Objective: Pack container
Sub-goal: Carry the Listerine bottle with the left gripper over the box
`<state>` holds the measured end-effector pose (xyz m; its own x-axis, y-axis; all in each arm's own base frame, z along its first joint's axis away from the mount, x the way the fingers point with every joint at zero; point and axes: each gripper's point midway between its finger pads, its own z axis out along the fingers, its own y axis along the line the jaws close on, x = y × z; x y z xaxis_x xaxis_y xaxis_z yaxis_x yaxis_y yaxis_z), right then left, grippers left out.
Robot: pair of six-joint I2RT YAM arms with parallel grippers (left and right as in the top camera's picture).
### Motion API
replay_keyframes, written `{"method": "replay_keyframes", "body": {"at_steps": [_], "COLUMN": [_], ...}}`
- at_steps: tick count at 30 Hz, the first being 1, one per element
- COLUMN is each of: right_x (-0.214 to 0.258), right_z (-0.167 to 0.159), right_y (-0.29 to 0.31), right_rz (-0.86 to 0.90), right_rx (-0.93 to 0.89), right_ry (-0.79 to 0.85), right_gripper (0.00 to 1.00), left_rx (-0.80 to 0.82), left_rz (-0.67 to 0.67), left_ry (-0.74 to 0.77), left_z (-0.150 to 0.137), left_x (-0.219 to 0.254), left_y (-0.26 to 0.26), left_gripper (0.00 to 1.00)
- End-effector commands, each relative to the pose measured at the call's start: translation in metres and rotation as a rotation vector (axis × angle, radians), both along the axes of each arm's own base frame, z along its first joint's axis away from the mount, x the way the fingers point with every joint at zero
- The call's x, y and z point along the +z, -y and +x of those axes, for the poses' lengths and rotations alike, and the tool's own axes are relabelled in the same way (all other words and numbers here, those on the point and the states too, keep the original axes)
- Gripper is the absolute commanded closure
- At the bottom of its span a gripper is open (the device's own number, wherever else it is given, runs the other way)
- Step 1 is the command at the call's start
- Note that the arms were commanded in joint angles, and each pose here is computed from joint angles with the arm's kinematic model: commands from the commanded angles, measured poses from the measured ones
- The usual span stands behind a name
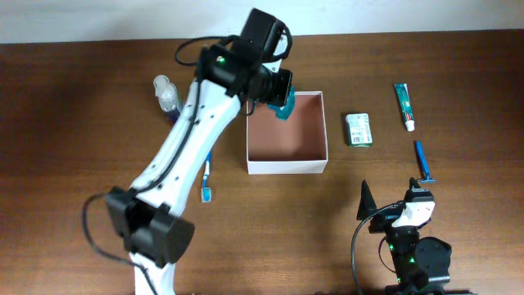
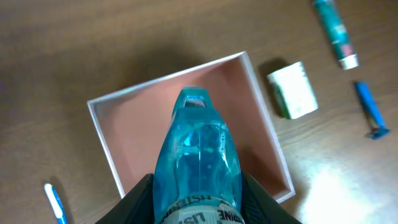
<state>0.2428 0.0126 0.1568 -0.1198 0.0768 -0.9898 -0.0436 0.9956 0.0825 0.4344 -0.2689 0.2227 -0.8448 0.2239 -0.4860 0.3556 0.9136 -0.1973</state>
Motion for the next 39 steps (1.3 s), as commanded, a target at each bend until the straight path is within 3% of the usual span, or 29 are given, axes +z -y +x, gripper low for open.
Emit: {"method": "replay_keyframes", "body": {"at_steps": [1, 8, 14, 27, 39], "right_x": [-0.002, -0.002, -0.002, -0.002, -0.002], "right_z": [0.0, 0.0, 0.0, 0.0, 0.0], "right_y": [-0.001, -0.001, -0.001, -0.001, -0.001], "right_rz": [0.001, 0.001, 0.001, 0.001, 0.001], "right_rx": [0.005, 0.005, 0.005, 0.005, 0.005], "right_ry": [0.003, 0.002, 0.002, 0.003, 0.003], "right_gripper": [0.01, 0.01, 0.01, 0.01, 0.01], "left_rx": [0.034, 0.053, 0.182, 0.188, 0.187], "left_rz": [-0.01, 0.035, 0.159, 0.138, 0.183], "left_ry": [0.0, -0.068, -0.075, -0.049, -0.112], "left_z": [0.009, 0.006, 0.005, 0.014, 0.011], "left_x": [-0.004, -0.028, -0.036, -0.037, -0.061], "left_y": [0.002, -0.003, -0.032, -0.028, -0.032], "left_gripper": [0.99, 0.99, 0.99, 0.99, 0.99]}}
